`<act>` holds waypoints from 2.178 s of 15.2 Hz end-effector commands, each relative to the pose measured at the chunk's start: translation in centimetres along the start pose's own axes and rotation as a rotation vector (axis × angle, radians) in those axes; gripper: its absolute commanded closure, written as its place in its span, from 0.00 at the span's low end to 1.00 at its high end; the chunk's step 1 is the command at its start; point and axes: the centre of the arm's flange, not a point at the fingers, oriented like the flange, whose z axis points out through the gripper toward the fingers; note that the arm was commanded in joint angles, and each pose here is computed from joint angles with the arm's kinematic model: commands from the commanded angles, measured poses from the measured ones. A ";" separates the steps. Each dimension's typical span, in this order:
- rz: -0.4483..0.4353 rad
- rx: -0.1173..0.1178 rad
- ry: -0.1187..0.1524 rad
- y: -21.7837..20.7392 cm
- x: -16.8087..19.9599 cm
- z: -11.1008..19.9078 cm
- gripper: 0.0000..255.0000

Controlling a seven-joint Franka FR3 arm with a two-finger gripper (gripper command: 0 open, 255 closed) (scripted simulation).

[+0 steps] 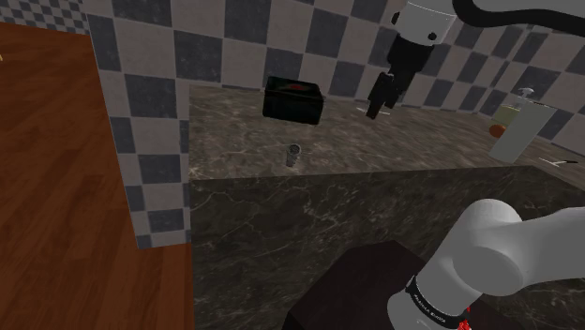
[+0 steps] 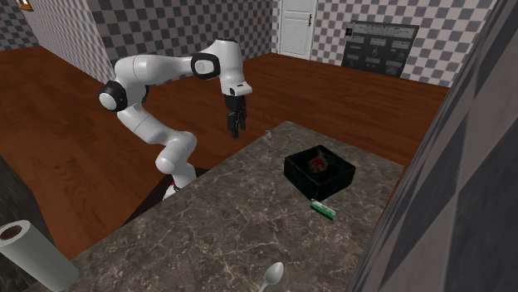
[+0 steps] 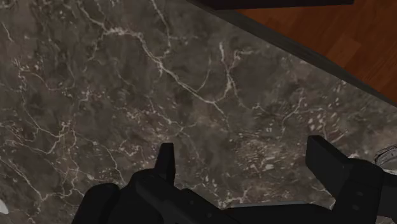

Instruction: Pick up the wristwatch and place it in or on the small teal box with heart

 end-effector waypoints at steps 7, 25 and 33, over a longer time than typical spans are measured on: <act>-0.080 0.118 0.055 -4.9 2.1 3.1 0.00; -0.213 0.316 0.146 -15.4 5.5 10.5 0.00; -0.213 0.316 0.146 -15.4 5.5 10.5 0.00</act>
